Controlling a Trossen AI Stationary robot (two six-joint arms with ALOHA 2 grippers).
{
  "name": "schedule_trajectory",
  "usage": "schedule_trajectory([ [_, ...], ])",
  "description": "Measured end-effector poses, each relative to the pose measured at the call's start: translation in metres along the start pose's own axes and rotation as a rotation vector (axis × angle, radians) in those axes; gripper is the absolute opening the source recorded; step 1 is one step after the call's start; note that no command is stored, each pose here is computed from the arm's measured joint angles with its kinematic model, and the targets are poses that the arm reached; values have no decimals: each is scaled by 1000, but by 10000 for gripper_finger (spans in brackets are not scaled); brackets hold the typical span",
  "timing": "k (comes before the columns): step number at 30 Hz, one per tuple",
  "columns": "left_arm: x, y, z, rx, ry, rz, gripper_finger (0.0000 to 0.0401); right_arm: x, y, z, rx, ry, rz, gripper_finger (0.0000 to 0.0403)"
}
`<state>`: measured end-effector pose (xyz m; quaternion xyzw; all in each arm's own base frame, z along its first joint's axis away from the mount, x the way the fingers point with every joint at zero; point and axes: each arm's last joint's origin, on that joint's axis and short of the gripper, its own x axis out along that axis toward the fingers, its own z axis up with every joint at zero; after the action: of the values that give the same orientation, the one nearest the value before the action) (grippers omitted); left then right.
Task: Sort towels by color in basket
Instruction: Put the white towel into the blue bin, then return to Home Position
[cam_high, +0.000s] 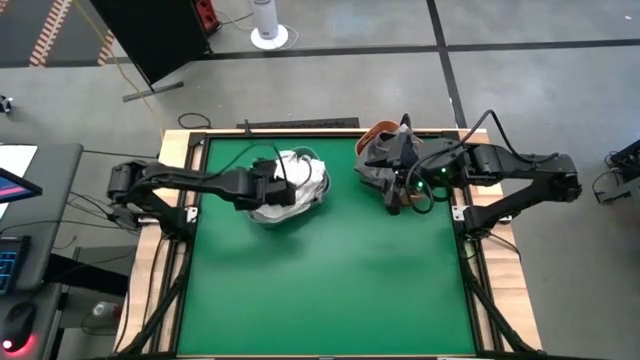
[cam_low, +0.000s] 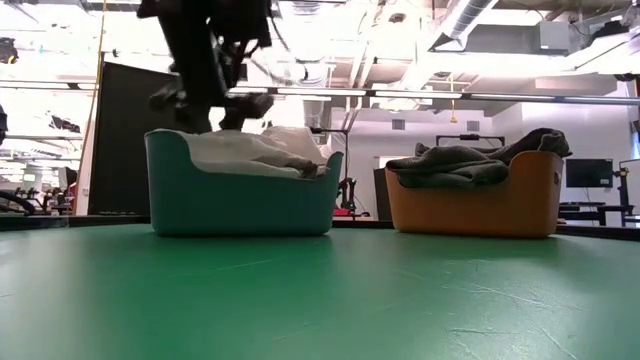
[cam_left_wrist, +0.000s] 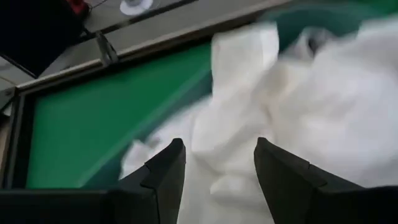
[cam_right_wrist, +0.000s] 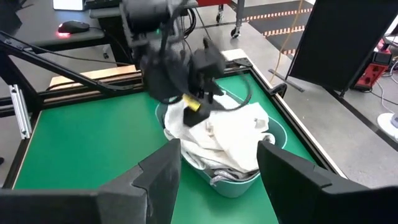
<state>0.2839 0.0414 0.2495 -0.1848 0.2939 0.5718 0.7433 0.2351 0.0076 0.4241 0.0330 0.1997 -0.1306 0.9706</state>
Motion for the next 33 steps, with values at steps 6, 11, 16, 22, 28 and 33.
schedule_trajectory([
  [6, 35, 2, -55, -13, 123, 25, 183, 0, 0, 0, 1, -1, 0, 240],
  [11, 41, 5, -50, -77, 166, 23, 183, 0, 0, 0, 0, -1, -1, 240],
  [16, 10, -4, -3, -53, 26, -81, 183, 0, 0, 0, 0, 0, -1, 240],
  [22, -24, -2, 40, -58, -55, -139, 183, 0, 0, -1, 6, 5, -2, 240],
  [28, -58, 12, 77, -99, -155, -204, 183, -10, -3, -4, 17, 33, 11, 240],
  [33, -88, 20, 80, -23, -272, -349, 183, -40, -14, -10, 38, -53, 40, 240],
])
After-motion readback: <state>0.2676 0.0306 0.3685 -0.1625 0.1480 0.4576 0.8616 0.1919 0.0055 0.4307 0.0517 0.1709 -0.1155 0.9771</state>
